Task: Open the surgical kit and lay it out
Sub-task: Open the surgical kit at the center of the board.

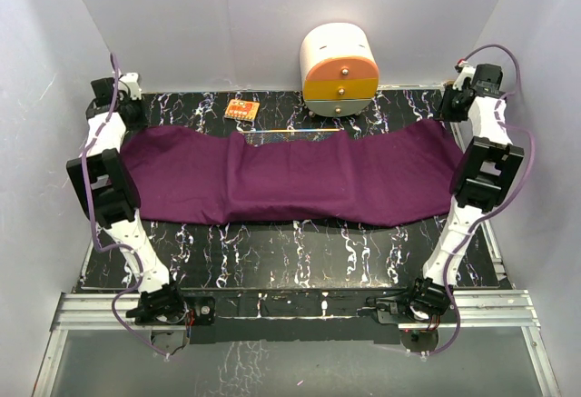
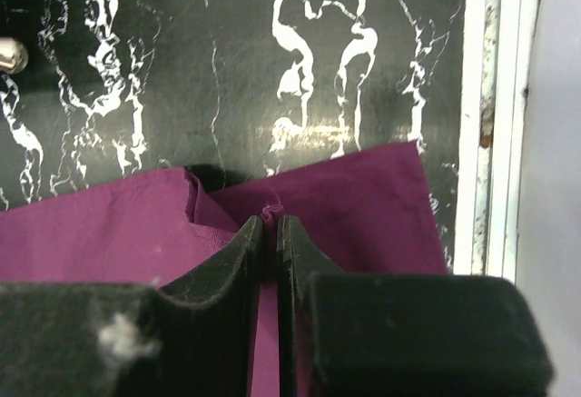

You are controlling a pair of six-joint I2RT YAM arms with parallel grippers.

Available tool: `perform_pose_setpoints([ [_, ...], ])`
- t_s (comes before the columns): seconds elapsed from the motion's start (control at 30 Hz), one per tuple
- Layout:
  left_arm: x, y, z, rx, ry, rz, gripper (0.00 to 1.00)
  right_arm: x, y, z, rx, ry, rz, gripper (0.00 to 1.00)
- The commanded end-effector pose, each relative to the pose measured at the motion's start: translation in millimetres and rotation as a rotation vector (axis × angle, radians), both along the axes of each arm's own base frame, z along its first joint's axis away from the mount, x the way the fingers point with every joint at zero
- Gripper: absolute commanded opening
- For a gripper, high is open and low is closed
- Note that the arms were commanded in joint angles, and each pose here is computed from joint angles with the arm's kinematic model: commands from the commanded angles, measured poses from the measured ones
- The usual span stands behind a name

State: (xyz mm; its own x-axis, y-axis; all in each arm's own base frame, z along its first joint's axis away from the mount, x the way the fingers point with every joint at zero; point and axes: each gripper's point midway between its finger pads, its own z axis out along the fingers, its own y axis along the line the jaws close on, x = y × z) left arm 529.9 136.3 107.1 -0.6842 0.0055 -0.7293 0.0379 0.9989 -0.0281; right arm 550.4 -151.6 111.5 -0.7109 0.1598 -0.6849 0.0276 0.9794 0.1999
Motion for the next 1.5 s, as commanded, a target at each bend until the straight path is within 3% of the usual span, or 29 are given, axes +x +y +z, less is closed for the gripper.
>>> perform_pose_setpoints([
  [0.0,4.2,-5.6,69.7,0.012,-0.135,-0.01,0.0,-2.1,-6.2,44.9,-0.017,-0.137,-0.029,0.0],
  [0.23,-4.4,-15.0,77.6,-0.024,-0.141,-0.024,0.0,-38.9,5.9,71.3,0.057,-0.3,-0.01,0.0],
  [0.5,-25.4,-14.9,86.1,0.037,-0.138,-0.036,0.0,-103.3,16.6,66.5,0.032,-0.313,0.049,0.0],
  [0.9,-58.7,-19.2,59.5,0.078,-0.081,-0.058,0.0,-211.2,11.2,-17.3,-0.23,-0.05,0.054,0.0],
  [1.2,-74.9,-21.0,45.5,0.097,-0.058,-0.062,0.0,-227.4,0.4,-46.0,-0.252,0.09,0.027,0.0],
  [1.47,-76.2,-22.5,40.5,0.092,-0.05,-0.068,0.0,-205.9,13.2,-26.2,-0.15,0.011,0.044,0.0],
])
